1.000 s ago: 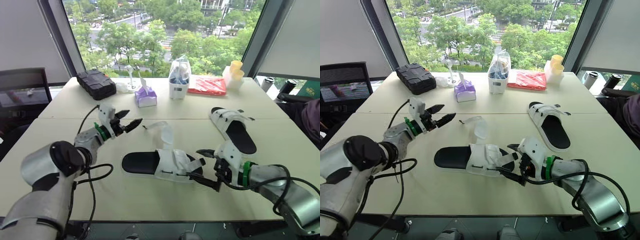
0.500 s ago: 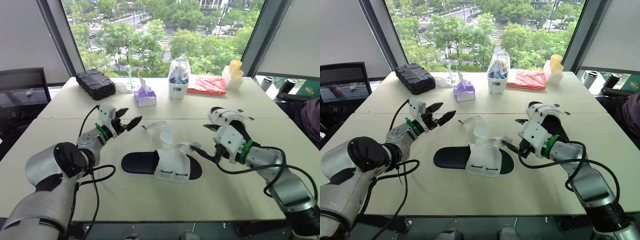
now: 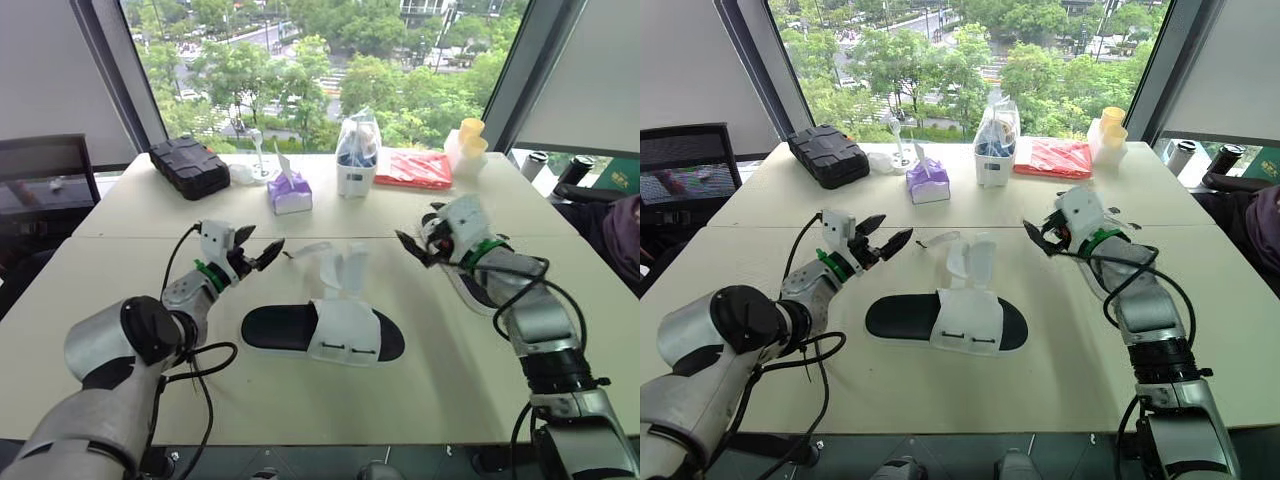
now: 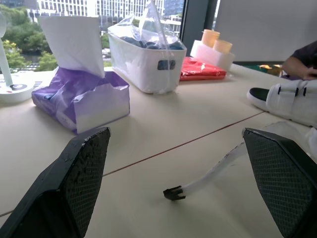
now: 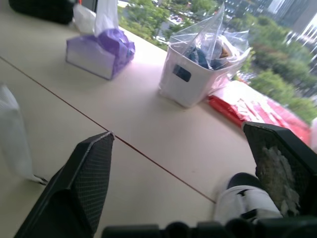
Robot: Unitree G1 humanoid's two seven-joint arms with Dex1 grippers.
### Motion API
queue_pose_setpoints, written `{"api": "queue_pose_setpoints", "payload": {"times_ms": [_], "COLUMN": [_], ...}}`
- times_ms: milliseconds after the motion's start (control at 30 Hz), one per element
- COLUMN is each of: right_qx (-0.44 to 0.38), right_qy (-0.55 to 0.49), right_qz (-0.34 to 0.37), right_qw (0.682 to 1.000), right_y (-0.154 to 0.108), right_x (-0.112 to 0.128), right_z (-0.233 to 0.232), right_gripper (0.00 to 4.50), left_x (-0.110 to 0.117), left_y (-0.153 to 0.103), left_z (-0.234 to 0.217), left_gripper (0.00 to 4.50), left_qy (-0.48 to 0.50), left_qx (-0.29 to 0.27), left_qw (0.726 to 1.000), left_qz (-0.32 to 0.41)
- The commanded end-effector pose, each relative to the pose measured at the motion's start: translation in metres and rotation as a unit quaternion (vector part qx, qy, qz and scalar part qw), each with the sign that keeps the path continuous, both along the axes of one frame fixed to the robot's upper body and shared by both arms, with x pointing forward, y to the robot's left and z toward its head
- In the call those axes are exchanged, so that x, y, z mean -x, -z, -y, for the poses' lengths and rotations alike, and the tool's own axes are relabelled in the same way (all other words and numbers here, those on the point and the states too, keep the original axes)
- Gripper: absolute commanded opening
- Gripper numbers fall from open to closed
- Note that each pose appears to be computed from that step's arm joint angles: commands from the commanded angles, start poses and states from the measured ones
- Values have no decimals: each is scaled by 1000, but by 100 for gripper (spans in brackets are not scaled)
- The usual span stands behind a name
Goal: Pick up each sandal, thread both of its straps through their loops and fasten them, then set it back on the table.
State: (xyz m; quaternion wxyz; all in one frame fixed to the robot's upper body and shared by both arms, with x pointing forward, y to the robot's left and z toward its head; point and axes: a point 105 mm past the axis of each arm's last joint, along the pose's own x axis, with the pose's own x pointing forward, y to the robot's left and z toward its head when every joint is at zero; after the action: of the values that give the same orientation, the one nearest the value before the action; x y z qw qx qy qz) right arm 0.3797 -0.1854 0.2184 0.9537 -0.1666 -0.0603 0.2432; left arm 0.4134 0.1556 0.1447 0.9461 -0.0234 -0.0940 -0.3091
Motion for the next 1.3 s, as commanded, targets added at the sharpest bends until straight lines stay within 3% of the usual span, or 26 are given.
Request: {"api": "queue_pose_setpoints", "payload": {"times_ms": [33, 300, 400, 467, 533, 600, 700, 733, 867, 933, 1000, 1033, 1133, 1233, 1300], "right_qx": [-19, -34, -31, -22, -19, -21, -31, -33, -53, -67, -74, -77, -84, -84, -88], "right_qy": [-79, -241, -250, -236, -228, -224, -213, -211, -203, -191, -182, -178, -171, -165, -158], "right_qz": [-5, -211, -243, -243, -239, -233, -218, -215, -197, -187, -181, -178, -166, -159, -152], "right_qw": [997, 947, 937, 940, 944, 946, 952, 953, 958, 961, 964, 965, 967, 970, 972], "right_y": [-19, -3, 0, 4, 7, 8, 12, 13, 15, 17, 21, 22, 25, 28, 28], "right_x": [31, 104, 112, 108, 103, 99, 87, 83, 76, 71, 67, 64, 60, 59, 59], "right_z": [-5, -18, -17, -15, -15, -16, -17, -18, -21, -21, -22, -23, -27, -27, -27], "right_gripper": [450, 450, 450, 450, 450, 450, 450, 450, 450, 450, 450, 450, 450, 450, 450], "left_x": [2, 21, 23, 14, -5, -21, -39, -44, -60, -69, -74, -74, -72, -67, -64], "left_y": [-5, 1, -3, -14, -31, -44, -83, -91, -103, -109, -128, -136, -152, -170, -183], "left_z": [-10, -27, -34, -37, -48, -67, -81, -82, -58, -53, -42, -37, -36, -33, -30], "left_gripper": [443, 443, 443, 443, 443, 443, 443, 443, 443, 443, 443, 443, 443, 443, 443], "left_qy": [-12, 98, 102, 52, -65, -195, -324, -351, -347, -357, -351, -341, -332, -329, -323], "left_qx": [7, -40, -38, -21, 22, 74, 196, 239, 321, 286, 166, 148, 115, 31, 7], "left_qw": [1000, 994, 994, 998, 997, 978, 926, 905, 873, 883, 921, 928, 936, 938, 937], "left_qz": [13, -31, -30, 0, 24, 14, -4, -28, -120, -106, -24, -4, 38, 100, 135]}}
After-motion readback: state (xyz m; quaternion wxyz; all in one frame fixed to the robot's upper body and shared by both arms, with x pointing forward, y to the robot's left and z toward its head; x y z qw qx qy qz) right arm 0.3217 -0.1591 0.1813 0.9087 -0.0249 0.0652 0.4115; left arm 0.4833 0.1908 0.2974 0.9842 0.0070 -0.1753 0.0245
